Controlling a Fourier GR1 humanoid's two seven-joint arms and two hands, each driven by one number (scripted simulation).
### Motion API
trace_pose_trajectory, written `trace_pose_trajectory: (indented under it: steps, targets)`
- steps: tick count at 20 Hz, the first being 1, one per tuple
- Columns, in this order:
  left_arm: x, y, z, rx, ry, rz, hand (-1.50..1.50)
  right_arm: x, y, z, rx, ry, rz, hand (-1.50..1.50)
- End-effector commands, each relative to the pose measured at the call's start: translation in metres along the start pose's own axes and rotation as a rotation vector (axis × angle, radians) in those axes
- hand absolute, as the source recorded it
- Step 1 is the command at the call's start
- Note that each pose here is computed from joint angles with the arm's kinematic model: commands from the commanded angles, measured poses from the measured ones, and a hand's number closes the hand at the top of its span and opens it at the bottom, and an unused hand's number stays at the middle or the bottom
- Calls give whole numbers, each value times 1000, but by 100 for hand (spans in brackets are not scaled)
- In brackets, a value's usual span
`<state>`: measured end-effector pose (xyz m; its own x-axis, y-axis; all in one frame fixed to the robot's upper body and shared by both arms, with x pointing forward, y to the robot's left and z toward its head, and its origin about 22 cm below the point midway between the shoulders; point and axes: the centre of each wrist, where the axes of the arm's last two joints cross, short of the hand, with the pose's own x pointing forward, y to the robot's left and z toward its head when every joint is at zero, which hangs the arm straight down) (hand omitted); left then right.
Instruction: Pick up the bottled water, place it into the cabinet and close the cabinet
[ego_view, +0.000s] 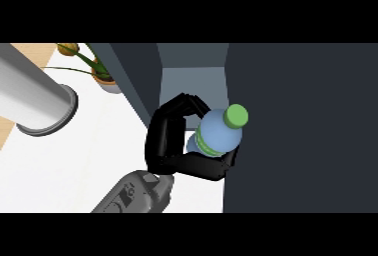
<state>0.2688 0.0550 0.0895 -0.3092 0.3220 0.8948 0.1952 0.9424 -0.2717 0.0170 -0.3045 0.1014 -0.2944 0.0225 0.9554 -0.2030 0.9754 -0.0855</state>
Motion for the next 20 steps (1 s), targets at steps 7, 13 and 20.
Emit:
trace_pose_trajectory:
  steps: [7, 13, 20]
  targets:
    - [0, -31, -50, 91, -25, -120, 150, 18, 1, -12, 3, -73, 2, -150]
    - [-14, -31, -69, 124, -6, -189, 150, 28, -6, -15, 17, -66, 11, -150]
    - [-42, -3, -83, 101, 24, -278, 150, 27, -6, -8, 26, -62, 4, -150]
